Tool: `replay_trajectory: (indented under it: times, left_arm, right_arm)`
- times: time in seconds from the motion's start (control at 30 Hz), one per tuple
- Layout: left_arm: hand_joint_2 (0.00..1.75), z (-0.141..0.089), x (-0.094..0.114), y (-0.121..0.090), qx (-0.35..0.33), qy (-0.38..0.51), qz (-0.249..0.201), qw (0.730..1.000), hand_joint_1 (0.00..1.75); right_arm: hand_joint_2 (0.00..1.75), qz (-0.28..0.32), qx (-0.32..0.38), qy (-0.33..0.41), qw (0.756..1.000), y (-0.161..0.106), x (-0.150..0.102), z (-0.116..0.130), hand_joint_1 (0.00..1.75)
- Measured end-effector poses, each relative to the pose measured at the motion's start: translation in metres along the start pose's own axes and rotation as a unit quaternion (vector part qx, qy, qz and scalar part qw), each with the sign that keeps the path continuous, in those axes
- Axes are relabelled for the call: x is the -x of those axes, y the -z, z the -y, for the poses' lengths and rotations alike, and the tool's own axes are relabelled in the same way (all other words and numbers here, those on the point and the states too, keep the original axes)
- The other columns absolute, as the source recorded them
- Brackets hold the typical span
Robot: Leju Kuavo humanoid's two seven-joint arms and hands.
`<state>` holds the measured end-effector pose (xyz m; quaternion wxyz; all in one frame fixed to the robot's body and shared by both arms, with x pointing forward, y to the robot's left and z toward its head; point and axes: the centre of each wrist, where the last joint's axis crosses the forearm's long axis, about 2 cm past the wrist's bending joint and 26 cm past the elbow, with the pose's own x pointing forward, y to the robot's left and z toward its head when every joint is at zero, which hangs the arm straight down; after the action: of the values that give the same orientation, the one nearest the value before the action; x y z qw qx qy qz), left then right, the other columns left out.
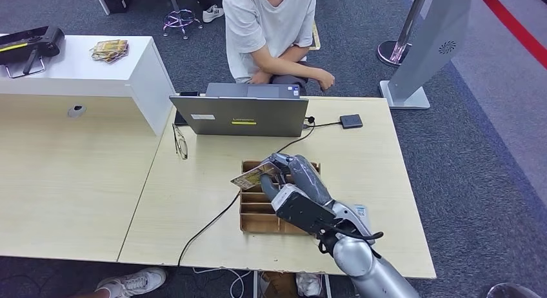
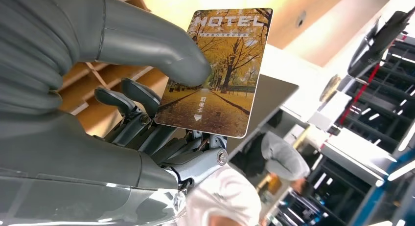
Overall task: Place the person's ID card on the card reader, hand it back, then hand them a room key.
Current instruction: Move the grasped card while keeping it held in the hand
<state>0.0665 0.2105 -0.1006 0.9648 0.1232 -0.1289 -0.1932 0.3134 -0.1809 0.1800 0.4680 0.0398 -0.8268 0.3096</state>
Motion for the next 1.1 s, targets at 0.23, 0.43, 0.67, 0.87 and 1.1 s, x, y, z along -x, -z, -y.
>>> replay_trajectory:
  times: [0.23, 0.43, 0.67, 0.87, 1.1]
  left_arm:
    - [0.00, 0.000, 0.003, 0.000, -0.003, -0.005, 0.001, 1.000, 0.00]
    - [0.00, 0.001, 0.005, -0.001, -0.005, -0.012, -0.004, 1.000, 0.00]
    - [0.00, 0.001, 0.007, -0.001, -0.008, -0.019, -0.007, 1.000, 0.00]
    - [0.00, 0.001, 0.007, -0.001, -0.009, -0.020, -0.007, 1.000, 0.00]
    - [0.00, 0.001, 0.007, -0.001, -0.011, -0.020, -0.007, 1.000, 0.00]
  right_arm:
    - [1.75, -0.028, 0.007, 0.046, 0.999, -0.020, 0.020, 0.009, 1.75]
    - [1.75, -0.055, 0.014, 0.072, 0.996, -0.042, 0.035, 0.017, 1.75]
    - [1.75, -0.095, 0.017, 0.086, 0.992, -0.069, 0.051, 0.022, 1.75]
    - [1.75, -0.115, 0.017, 0.095, 0.989, -0.082, 0.058, 0.025, 1.75]
    - [1.75, -0.132, 0.017, 0.119, 0.984, -0.099, 0.067, 0.030, 1.75]
